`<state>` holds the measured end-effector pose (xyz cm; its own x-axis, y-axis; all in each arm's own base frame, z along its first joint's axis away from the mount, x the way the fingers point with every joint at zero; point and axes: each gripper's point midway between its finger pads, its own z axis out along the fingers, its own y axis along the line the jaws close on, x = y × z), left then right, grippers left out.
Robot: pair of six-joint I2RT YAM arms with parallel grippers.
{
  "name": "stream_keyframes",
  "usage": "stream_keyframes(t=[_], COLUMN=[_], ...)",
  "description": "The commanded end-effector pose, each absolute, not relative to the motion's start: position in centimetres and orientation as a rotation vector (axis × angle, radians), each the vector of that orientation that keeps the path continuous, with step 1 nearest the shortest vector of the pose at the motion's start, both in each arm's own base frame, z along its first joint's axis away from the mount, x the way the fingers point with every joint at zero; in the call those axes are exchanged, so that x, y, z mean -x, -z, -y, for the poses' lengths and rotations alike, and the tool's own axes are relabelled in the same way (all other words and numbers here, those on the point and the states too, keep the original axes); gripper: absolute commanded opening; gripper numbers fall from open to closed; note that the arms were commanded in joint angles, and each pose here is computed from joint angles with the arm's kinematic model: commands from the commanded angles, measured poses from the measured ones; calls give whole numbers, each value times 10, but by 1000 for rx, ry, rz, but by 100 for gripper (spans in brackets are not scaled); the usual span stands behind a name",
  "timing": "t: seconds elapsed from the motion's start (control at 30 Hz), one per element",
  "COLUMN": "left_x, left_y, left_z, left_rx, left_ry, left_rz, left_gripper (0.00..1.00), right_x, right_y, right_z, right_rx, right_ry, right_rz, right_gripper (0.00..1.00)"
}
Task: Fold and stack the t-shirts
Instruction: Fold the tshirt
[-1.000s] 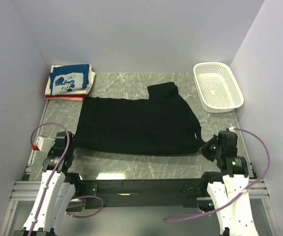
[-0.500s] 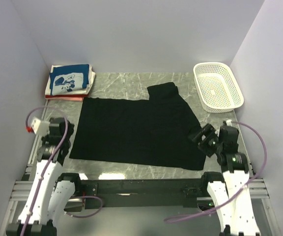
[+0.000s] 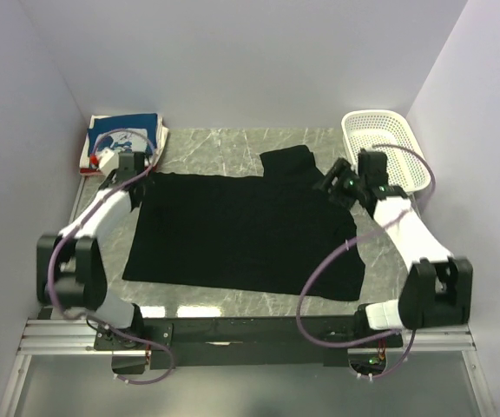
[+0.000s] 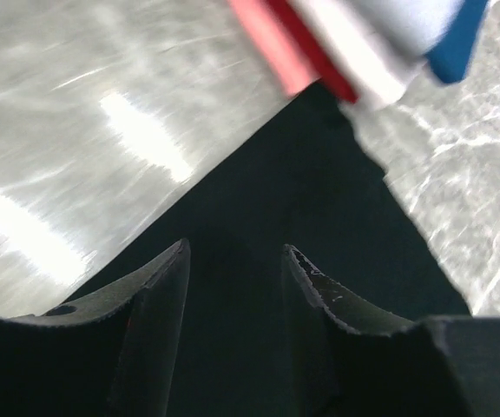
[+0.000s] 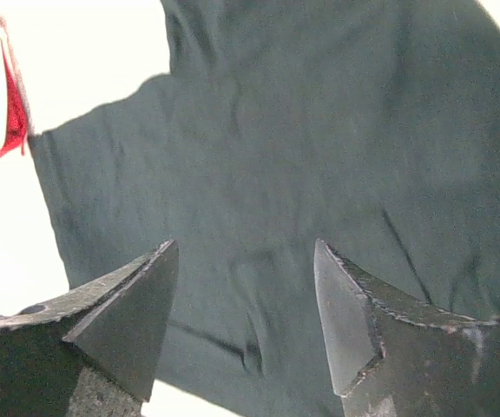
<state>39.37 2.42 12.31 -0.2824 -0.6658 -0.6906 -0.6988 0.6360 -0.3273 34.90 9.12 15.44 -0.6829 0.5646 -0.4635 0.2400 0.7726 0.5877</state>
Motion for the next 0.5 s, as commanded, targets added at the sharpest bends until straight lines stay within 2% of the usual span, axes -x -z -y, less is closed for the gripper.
stream_keyframes(t=[0.0,0.23,0.27,0.47], left_x=[-440,-509,-514,-542], left_y=[-139,-121,-103,-78], left_z=[-18,-3,-3,-2], left_rx=[999,930,930,935], left_ry=[-43,-168,-201,-352], left_rz=[-1966,-2018,-2046,-2063], left_gripper=[51,47,46,43], right_x=[-406,-463,-471,-500], right_y=[-181,-161,-166,-153], right_z=[-92,-97,-98,-100], right_rx=[-500,-486,-480,-478], right_ry=[-611,-590,-598,-593], right_rz=[-2204,-2254,-2244,-2275], right_gripper=[70,67,66,65])
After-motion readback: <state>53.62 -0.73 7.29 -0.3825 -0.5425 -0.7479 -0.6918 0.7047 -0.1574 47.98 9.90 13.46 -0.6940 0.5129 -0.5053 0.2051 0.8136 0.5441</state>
